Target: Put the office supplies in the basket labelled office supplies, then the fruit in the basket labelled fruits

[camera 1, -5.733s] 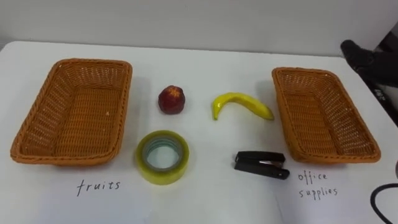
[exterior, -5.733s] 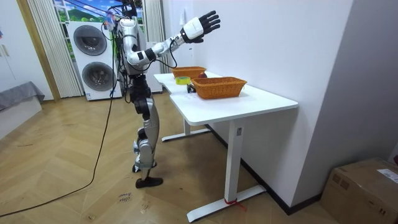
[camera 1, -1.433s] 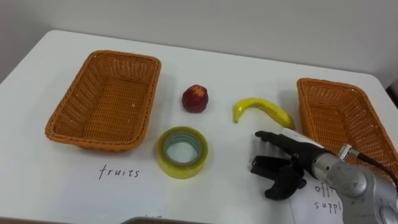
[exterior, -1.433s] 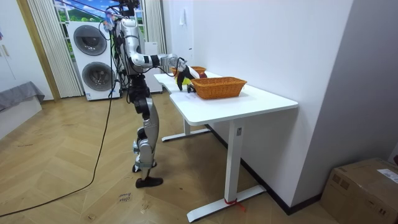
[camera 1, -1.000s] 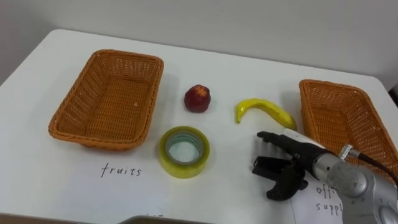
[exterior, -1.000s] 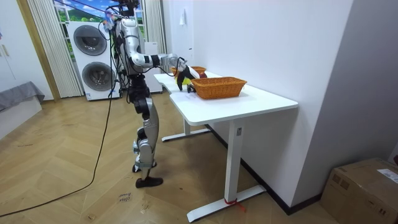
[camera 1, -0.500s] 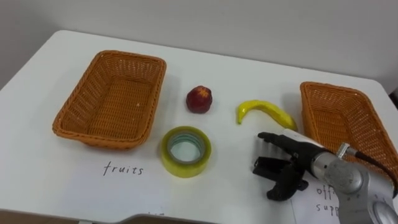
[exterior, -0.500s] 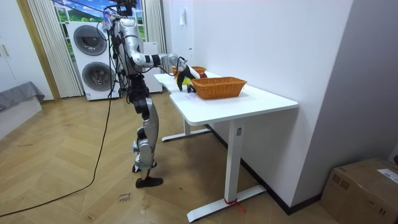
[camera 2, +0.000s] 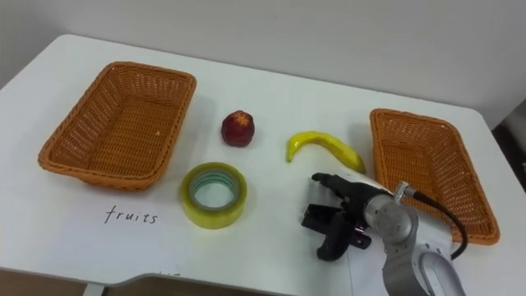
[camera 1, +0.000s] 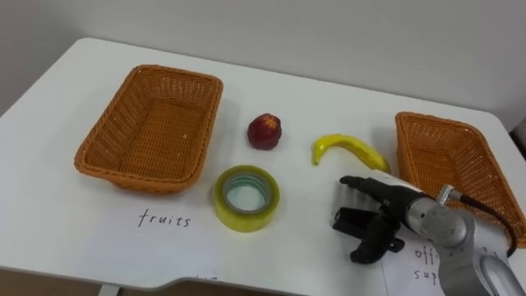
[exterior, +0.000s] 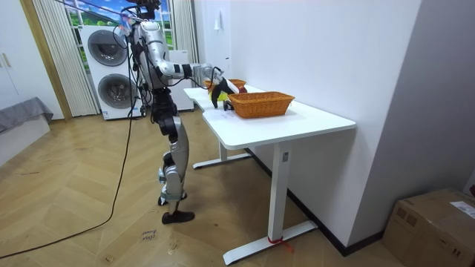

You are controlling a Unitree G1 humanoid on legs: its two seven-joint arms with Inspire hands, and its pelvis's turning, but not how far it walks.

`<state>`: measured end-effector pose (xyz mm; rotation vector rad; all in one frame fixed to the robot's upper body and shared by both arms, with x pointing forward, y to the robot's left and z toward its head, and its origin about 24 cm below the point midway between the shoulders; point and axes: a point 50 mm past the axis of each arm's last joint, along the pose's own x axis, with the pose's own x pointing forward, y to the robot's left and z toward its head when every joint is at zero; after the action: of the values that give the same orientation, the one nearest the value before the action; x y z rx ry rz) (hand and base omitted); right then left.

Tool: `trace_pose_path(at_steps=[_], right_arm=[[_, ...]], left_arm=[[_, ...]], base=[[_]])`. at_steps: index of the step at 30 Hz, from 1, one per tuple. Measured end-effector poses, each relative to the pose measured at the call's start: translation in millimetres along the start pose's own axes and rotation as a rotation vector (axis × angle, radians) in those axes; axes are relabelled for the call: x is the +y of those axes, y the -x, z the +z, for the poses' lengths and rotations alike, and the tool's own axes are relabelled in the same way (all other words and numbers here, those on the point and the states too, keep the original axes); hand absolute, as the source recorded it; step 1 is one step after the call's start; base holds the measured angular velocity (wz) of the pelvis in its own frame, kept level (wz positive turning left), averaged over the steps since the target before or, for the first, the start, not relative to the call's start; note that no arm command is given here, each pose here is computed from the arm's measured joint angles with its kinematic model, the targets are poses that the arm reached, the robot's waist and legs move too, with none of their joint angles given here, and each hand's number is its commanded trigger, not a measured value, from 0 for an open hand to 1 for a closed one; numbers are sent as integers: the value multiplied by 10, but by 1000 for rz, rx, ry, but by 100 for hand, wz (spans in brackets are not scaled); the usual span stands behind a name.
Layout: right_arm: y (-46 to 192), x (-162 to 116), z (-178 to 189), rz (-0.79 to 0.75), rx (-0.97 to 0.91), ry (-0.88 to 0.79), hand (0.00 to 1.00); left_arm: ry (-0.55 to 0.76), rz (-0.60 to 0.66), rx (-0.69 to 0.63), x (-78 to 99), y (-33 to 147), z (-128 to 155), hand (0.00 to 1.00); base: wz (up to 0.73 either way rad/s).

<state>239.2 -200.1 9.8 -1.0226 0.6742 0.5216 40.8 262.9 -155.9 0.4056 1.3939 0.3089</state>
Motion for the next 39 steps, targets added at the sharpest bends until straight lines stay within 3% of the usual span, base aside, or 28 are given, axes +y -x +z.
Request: trace_pose_path(at_steps=[4,5,6,7,23,39], right_arm=[[-4,6,-18,-1,22,-11,0],[-5,7,-21,-1,24,-12,58],[-7,9,-26,-2,27,-14,75],[-10,11,-33,-3,31,-17,100],[-90,35,-98,-181,152,70,100],[-120,74,-113,-214,157,53,100]], left_arm=[[1,4,1,6,1,11,0],[3,5,-1,7,2,15,0],[7,8,-4,12,2,23,0],[8,10,-8,15,3,33,0],[8,45,-10,29,12,60,0],[-22,66,-2,-10,24,48,0]], base=[[4],[0],[0],[0],[4],[-1]])
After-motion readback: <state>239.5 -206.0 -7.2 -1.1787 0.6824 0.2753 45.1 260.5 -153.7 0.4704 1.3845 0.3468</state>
